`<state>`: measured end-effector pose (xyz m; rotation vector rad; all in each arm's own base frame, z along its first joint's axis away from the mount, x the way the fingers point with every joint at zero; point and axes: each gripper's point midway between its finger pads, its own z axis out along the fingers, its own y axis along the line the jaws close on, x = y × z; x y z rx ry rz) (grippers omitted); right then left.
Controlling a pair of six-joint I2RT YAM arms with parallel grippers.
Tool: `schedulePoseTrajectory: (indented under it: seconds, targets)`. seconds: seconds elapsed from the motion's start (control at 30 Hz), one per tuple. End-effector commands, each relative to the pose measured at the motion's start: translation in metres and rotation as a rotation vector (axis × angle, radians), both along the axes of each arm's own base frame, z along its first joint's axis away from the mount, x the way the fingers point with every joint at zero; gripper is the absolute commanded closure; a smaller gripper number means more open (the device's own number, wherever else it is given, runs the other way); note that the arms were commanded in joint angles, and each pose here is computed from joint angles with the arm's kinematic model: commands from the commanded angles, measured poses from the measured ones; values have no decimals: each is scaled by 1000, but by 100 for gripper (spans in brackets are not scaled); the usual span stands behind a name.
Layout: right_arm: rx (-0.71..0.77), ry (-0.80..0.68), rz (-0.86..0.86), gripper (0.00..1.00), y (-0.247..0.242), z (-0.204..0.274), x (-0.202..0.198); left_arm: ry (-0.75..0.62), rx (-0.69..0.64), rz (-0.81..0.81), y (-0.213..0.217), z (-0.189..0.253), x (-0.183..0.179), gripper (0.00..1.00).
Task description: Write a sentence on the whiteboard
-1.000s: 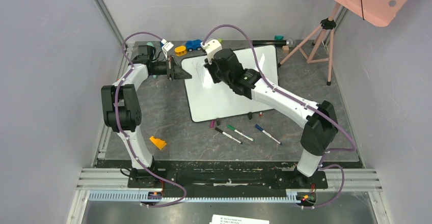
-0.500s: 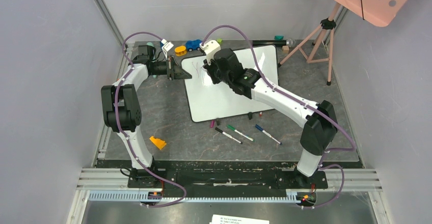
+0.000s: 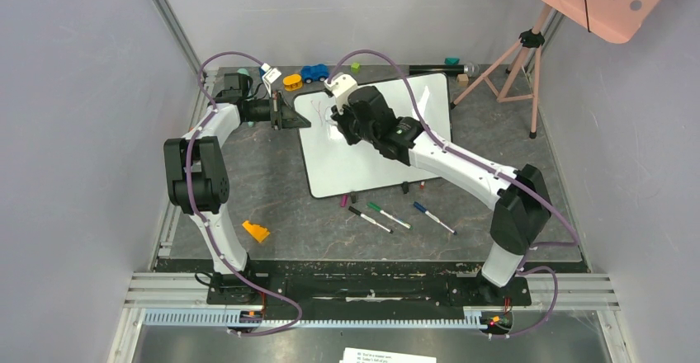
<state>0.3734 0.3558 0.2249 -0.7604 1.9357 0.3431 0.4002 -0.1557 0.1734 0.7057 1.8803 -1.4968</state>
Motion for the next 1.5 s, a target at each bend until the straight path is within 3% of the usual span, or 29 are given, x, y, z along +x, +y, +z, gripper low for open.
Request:
schedulePoseTrajectory:
  seconds: [0.0,0.83,1.47]
  targets:
    - [-41,-44,-78,100,-22,8,7,-68,264,25,-3,-70,8,98]
    - [-18,-94,-134,100,-17,30,30,-69,266,26,-3,-70,8,98]
    - [67,-87,-13,100,10,47,24,-69,264,26,-3,-70,8,98]
